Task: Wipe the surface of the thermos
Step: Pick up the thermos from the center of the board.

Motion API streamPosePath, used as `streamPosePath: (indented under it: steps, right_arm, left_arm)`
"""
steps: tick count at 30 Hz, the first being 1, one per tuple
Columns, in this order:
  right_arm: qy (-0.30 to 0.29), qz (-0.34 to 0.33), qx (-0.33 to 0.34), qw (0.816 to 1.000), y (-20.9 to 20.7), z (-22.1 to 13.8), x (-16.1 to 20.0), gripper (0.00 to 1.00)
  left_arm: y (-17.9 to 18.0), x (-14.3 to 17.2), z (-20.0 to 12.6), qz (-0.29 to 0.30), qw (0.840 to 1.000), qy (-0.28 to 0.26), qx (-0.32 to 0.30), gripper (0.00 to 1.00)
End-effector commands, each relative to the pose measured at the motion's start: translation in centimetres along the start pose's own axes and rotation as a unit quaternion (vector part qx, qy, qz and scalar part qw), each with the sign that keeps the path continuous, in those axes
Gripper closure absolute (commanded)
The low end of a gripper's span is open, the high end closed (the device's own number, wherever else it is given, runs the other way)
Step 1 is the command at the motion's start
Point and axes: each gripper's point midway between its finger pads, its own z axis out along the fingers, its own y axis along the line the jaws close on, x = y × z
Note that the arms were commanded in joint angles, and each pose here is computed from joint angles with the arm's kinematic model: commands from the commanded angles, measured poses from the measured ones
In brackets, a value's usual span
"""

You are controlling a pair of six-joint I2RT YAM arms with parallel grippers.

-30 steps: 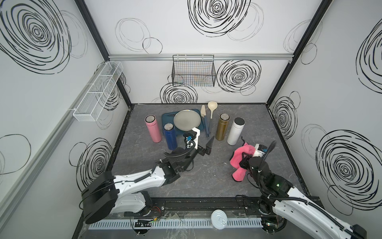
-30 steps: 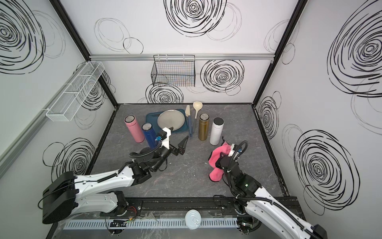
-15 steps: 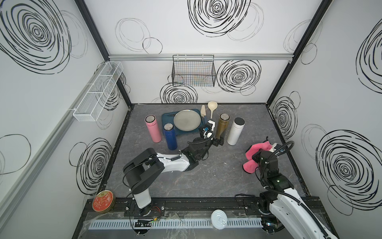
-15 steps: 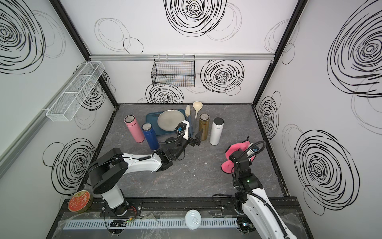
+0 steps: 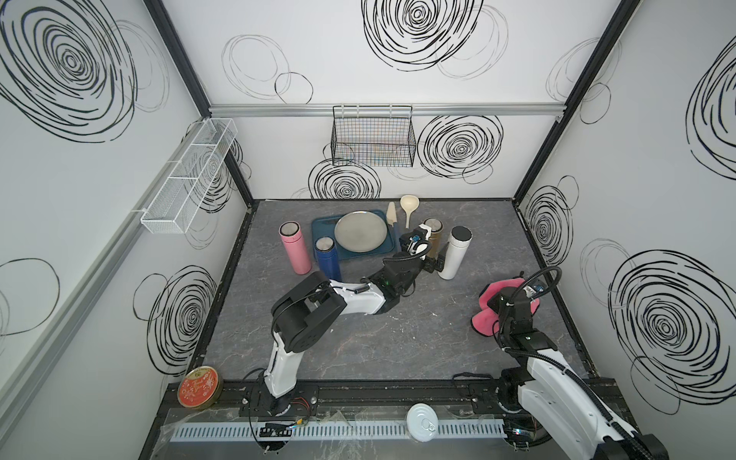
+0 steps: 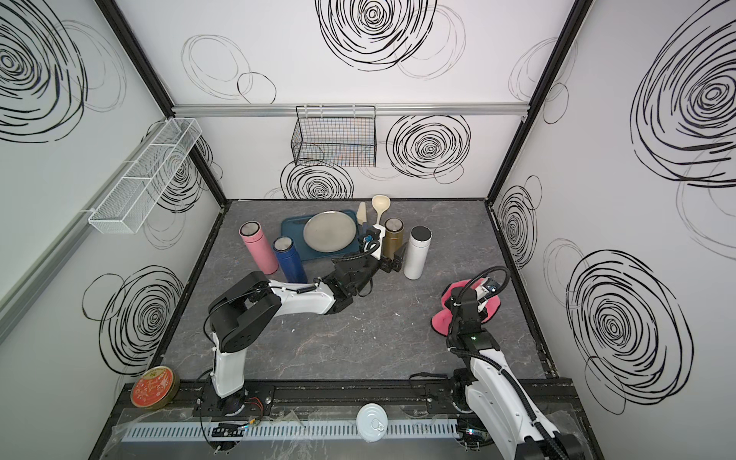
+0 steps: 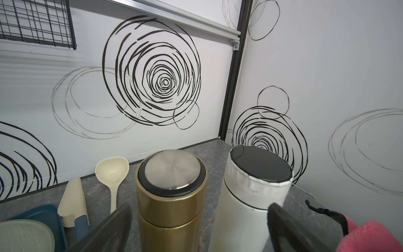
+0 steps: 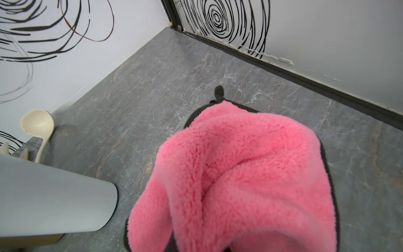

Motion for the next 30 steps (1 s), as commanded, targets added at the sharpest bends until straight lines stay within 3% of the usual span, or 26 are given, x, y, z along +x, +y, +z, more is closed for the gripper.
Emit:
streamPosePath:
  steps: [1,24,30]
  right_arm:
    - [-0.01,0.006,-0.015,1.0,1.4,-0.1,-1.5,1.0]
    - [-0.006,0.002,-0.024,1.0,1.7,-0.1,-1.4,1.0]
    - [-0.005,0.001,-0.026,1.0,1.8,0.0,-1.3,1.0]
  left_arm:
    - [0.9,0.1,0.9,-0.009,0.999,-0.002,-0.032,0.01]
    - [3.3,2.1,4.9,-0.04,0.995,0.027,-0.091,0.0]
    - [3.5,2.3,5.8,-0.042,0.995,0.027,-0.085,0.06]
